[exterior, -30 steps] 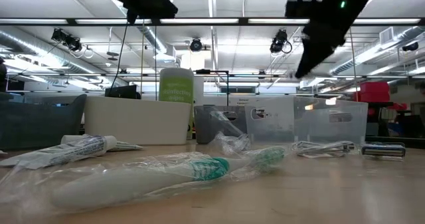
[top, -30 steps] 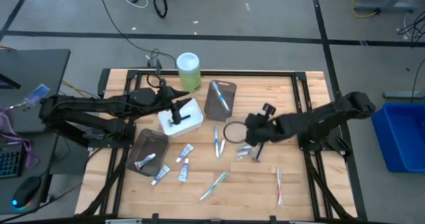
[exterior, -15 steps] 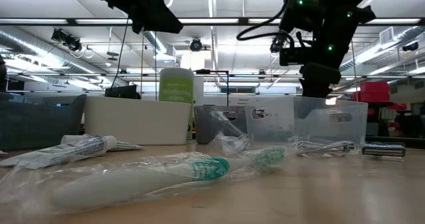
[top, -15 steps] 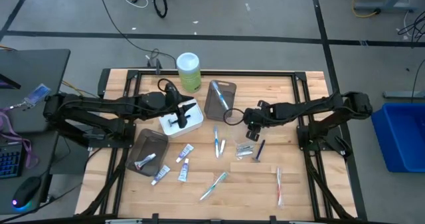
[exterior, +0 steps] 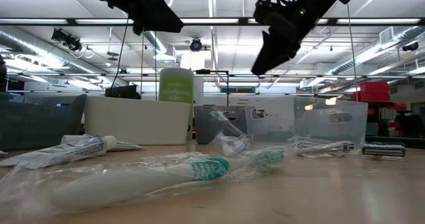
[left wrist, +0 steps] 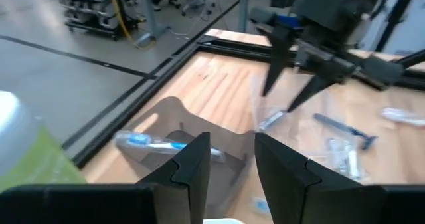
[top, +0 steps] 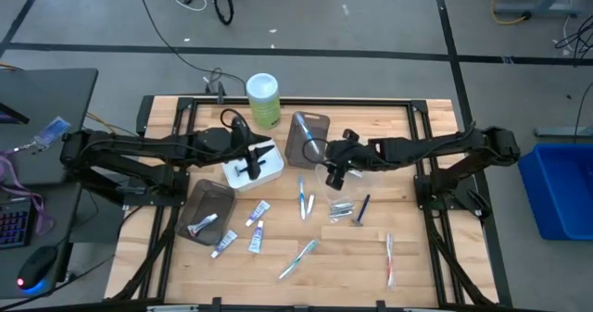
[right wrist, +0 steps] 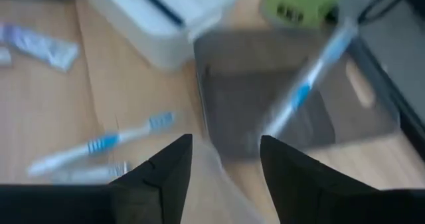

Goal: Pick & Place Travel size toiletries
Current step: Put the purple toothpaste into the bottom black bin

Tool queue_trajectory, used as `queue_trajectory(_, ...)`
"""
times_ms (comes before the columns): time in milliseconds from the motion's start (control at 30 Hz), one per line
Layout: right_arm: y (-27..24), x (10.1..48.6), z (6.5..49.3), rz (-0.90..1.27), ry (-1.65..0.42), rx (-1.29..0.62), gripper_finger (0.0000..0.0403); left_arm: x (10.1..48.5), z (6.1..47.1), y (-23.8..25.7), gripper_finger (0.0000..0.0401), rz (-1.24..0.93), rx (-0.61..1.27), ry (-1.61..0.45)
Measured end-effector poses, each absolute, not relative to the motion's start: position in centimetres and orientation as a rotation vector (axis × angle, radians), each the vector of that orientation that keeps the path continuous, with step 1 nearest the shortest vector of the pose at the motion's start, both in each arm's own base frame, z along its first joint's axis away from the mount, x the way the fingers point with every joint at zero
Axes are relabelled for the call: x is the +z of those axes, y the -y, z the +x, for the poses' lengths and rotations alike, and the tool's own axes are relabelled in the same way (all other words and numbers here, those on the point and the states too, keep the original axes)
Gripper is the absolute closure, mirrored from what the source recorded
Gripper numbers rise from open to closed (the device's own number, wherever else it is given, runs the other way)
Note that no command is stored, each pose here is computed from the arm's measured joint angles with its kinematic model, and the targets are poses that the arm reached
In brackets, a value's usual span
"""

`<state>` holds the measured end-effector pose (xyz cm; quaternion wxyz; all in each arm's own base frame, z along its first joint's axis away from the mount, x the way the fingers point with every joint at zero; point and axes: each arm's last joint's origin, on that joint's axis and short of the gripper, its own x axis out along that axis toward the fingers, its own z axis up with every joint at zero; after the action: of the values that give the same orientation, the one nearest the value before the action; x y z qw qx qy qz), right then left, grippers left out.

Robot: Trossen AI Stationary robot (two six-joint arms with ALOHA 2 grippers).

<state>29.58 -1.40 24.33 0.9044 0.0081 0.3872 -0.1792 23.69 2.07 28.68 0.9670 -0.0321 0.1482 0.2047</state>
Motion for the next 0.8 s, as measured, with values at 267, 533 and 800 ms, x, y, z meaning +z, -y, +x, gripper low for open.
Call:
queue_trajectory(267, 1.31, 24.4, 30.01, 0.045, -0.729, -0.346, 0.0222, 28.65, 23.79, -1.77, 0.0273, -0.184, 0.323, -0.291)
queue_trajectory(533, 1.29, 24.57, 30.2, 0.029, -0.707, -0.327, 0.0229, 28.8, 23.87, -1.61, 0.0273, -0.277, 0.273, -0.271)
queue_trajectory(800, 1.23, 24.47, 30.14, 0.026, -0.721, -0.308, 0.0231, 28.83, 23.88, -1.62, 0.0273, -0.274, 0.277, -0.267)
